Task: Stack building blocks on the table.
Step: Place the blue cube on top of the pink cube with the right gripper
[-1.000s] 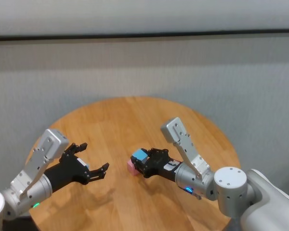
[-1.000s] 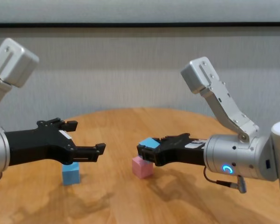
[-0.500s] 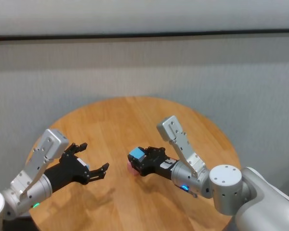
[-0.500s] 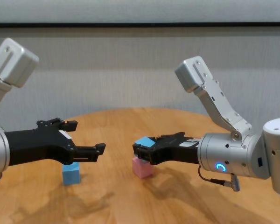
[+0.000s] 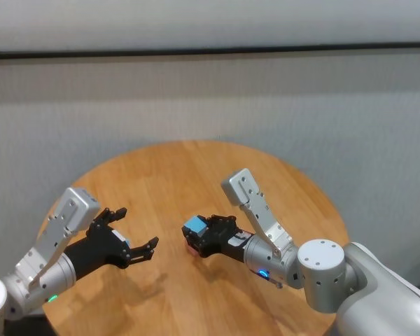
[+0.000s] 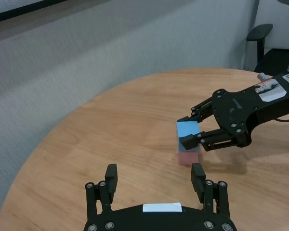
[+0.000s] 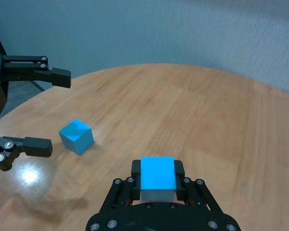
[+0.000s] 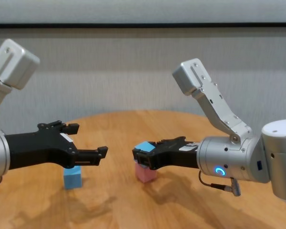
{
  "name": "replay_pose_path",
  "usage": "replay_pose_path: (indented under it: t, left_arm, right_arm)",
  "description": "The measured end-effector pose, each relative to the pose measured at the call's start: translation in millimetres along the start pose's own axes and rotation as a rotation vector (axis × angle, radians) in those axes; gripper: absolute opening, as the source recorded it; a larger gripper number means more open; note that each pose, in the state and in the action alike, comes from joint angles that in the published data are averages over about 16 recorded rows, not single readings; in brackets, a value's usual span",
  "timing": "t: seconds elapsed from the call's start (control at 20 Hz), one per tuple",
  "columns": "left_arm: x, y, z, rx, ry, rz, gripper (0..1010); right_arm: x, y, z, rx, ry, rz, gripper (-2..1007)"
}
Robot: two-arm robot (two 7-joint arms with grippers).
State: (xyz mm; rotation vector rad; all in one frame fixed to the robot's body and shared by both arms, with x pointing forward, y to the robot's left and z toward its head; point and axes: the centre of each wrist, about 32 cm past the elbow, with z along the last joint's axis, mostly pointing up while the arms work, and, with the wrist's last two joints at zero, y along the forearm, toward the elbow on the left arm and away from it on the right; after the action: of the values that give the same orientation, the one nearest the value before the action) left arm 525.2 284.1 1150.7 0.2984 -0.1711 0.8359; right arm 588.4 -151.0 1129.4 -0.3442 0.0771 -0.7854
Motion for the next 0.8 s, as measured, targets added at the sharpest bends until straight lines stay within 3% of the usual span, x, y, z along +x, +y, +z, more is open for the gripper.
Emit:
replay_pose_path:
  t: [0.8]
  left_arm:
    - [0.0, 0.0, 0.0, 0.0, 0.0, 0.0, 1002]
  right_arm:
    - [-1.0, 1.4, 0.7, -0.019, 0.0, -0.021, 370]
